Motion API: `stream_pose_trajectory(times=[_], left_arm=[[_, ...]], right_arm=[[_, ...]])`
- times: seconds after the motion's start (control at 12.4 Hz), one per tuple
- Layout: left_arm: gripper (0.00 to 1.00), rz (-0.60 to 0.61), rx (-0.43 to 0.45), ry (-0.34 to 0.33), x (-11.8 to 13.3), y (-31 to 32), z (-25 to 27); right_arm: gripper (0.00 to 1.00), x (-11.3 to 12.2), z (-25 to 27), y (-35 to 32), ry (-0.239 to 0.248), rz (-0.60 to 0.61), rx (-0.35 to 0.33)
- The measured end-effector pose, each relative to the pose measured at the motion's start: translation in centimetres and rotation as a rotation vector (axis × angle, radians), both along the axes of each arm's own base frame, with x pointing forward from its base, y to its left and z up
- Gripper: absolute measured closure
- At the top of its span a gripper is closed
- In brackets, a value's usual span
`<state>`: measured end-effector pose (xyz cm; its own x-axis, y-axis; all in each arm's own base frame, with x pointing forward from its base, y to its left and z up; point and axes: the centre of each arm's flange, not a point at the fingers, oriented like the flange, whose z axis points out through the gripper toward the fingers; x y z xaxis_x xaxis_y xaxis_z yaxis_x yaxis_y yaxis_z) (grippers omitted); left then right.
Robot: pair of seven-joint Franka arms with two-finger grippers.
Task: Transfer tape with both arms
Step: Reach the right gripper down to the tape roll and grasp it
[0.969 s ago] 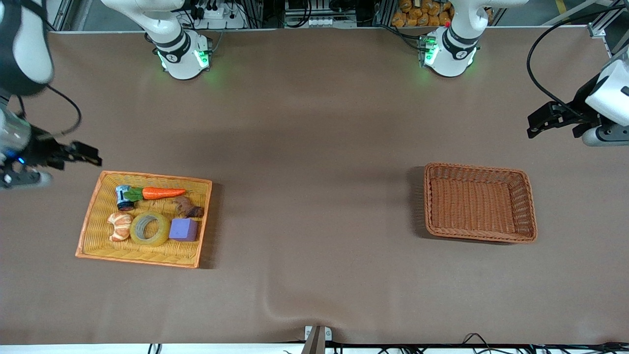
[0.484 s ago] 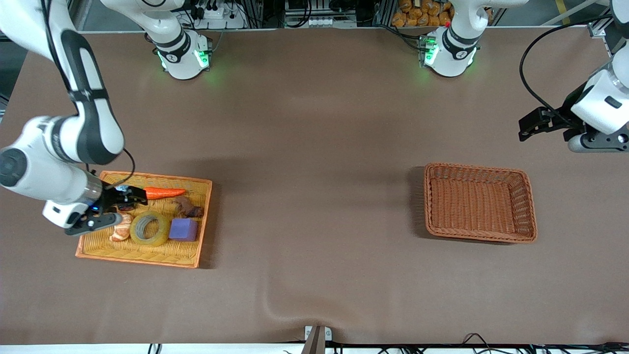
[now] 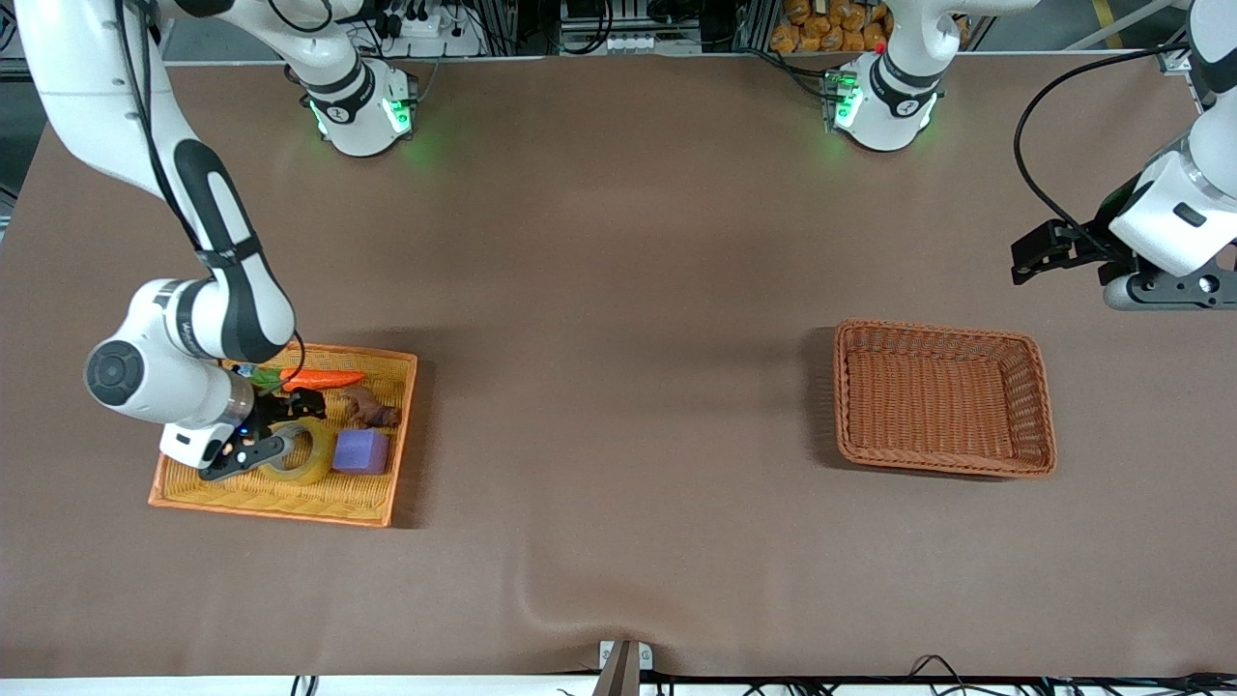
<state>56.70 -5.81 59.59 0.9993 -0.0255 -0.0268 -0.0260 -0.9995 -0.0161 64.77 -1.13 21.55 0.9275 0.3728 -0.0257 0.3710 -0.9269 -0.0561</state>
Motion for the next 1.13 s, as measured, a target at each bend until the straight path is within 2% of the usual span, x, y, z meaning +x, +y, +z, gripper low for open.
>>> stream_pose_trajectory(times=[0.16, 0.24, 0.32, 0.4, 0.65, 0.73, 0.81, 0.97, 1.13], left_arm=[[0.0, -0.001, 0.0, 0.001, 0.3, -0.1, -0.4], [0.0, -0.001, 0.0, 0.004, 0.4, -0.1, -0.6], [0.0, -0.002, 0.001, 0.005, 0.4, -0.1, -0.7], [0.0, -0.002, 0.0, 0.005, 0.4, -0.2, -0.7], [0.0, -0.003, 0.001, 0.005, 0.4, -0.2, -0.7], [0.0, -0.005, 0.001, 0.007, 0.4, -0.3, -0.8], [0.0, -0.008, 0.001, 0.008, 0.4, -0.5, -0.8], [0.0, -0.01, 0.001, 0.011, 0.4, -0.6, -1.0], [0.0, -0.013, 0.001, 0.014, 0.4, -0.8, -1.1]], right_arm=[[0.0, 0.5, -0.2, 0.7, -0.004, 0.012, 0.001], [0.07, 0.6, -0.4, 1.0, -0.003, 0.017, 0.002], [0.07, 0.7, -0.7, 1.2, 0.0, 0.02, 0.002], [0.16, 0.7, -1.0, 1.3, 0.003, 0.021, 0.002], [0.54, 0.8, -1.2, 1.3, 0.005, 0.025, 0.003], [0.7, 1.0, -0.8, 1.5, 0.005, 0.03, 0.004], [0.78, 1.4, -0.2, 1.6, 0.022, 0.034, 0.007], [0.78, 2.6, 2.8, 2.0, 0.075, 0.046, 0.018], [0.78, 4.0, 8.4, 2.8, 0.112, 0.065, 0.03]])
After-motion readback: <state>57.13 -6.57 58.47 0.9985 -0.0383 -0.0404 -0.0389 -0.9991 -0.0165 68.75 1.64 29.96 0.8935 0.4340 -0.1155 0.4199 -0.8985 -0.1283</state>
